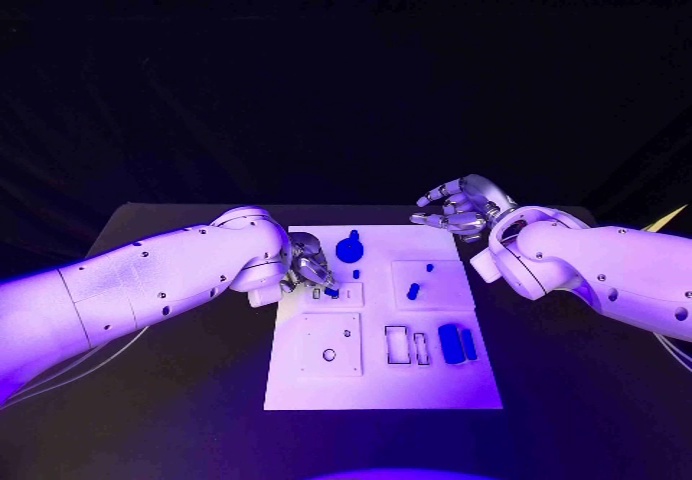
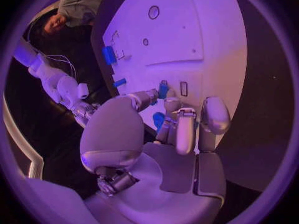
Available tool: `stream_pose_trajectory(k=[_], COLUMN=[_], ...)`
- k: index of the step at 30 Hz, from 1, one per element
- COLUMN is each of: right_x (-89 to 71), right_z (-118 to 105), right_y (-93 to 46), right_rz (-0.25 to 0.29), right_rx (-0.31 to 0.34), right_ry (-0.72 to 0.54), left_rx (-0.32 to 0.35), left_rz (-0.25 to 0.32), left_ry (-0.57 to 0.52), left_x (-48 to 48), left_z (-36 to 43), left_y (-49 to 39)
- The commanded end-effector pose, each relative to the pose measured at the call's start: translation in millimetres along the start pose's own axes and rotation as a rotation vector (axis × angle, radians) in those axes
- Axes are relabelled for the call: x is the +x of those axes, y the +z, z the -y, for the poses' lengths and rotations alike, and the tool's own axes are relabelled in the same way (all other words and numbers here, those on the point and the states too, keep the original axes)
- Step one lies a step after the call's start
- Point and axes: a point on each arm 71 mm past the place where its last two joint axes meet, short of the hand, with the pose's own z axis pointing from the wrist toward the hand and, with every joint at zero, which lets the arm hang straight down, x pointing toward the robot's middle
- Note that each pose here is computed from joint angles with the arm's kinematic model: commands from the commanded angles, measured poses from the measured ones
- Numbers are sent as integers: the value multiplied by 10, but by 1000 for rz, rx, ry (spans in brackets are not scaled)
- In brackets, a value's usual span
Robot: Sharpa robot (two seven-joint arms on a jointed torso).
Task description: Assemble the parts on the task board
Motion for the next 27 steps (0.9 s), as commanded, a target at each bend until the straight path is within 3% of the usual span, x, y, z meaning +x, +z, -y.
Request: stream_pose_trajectory(k=[1,19,27], right_x=[5,8,9], right_z=[1,-2,-1], right_y=[-3,-7,-7], right_rz=[-4,-6,-8], right_rx=[-1,-2,-2], right_ry=[0,0,0], left_rx=[0,-12,-15], left_rz=[-10,19,-1], left_ry=[9,47,64], left_x=[11,20,39], left_z=[9,27,25], left_y=[1,34,32])
